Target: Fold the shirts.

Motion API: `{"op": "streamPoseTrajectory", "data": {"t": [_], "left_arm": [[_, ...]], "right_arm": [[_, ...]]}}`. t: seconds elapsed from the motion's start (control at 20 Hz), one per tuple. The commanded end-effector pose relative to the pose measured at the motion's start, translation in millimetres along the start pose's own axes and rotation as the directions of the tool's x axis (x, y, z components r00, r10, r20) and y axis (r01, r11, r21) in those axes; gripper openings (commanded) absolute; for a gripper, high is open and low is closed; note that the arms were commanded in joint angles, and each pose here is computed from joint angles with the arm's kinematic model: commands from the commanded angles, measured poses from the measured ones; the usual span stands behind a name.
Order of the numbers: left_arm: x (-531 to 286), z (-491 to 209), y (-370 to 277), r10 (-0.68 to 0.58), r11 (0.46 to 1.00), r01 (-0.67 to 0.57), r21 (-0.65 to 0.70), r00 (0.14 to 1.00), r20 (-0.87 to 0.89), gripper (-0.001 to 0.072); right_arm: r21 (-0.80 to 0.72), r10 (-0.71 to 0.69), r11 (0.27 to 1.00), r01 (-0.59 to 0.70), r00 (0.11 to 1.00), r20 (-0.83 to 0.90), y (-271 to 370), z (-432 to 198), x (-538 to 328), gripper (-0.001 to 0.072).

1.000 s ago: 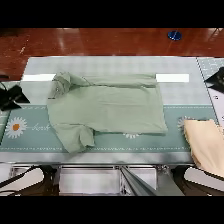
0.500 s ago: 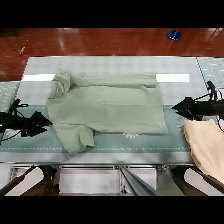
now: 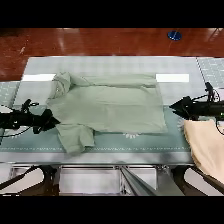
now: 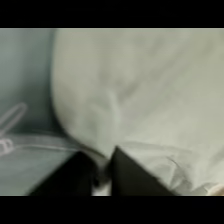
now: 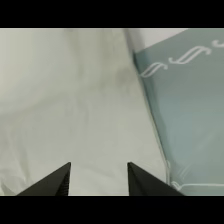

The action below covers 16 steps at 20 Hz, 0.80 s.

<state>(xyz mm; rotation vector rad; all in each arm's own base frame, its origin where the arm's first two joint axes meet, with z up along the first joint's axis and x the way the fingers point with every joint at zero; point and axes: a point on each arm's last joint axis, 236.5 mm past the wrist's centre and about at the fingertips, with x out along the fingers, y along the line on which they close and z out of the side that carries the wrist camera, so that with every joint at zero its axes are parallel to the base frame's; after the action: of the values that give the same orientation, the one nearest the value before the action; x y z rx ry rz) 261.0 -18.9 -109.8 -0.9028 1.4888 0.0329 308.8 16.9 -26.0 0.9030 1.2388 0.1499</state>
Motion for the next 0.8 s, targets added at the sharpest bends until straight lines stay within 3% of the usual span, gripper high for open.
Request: {"op": "streamPoseTrajectory", "data": {"t": [0.0,0.1,0.2,0.5,0.75], "left_arm": [[3,4,-8,-0.013,0.999,0.013,0.035,1.000,-0.001,0.0018],[-1,5,-14,-0.020,0.997,0.021,0.077,1.000,-0.007,0.0018],[-4,7,-18,-0.025,0.996,0.025,0.087,1.000,-0.008,0.0017],[-5,9,-20,-0.027,0.996,0.027,0.088,1.000,-0.003,0.0018],[-5,9,-20,-0.028,0.996,0.028,0.088,1.000,-0.002,0.0018]], "right_arm": [[0.033,-0.053,0.998,0.055,0.997,-0.049,-30,-12,-15,0.0408],[0.045,-0.195,0.977,0.207,0.962,-0.192,-69,-49,-18,0.0408],[0.091,-0.225,0.961,0.259,0.933,-0.279,-87,-79,-13,0.0408],[0.143,-0.159,0.969,0.200,0.953,-0.256,-80,-78,5,0.0408],[0.043,-0.181,0.977,0.209,0.920,-0.348,-64,-95,44,0.0408]]}}
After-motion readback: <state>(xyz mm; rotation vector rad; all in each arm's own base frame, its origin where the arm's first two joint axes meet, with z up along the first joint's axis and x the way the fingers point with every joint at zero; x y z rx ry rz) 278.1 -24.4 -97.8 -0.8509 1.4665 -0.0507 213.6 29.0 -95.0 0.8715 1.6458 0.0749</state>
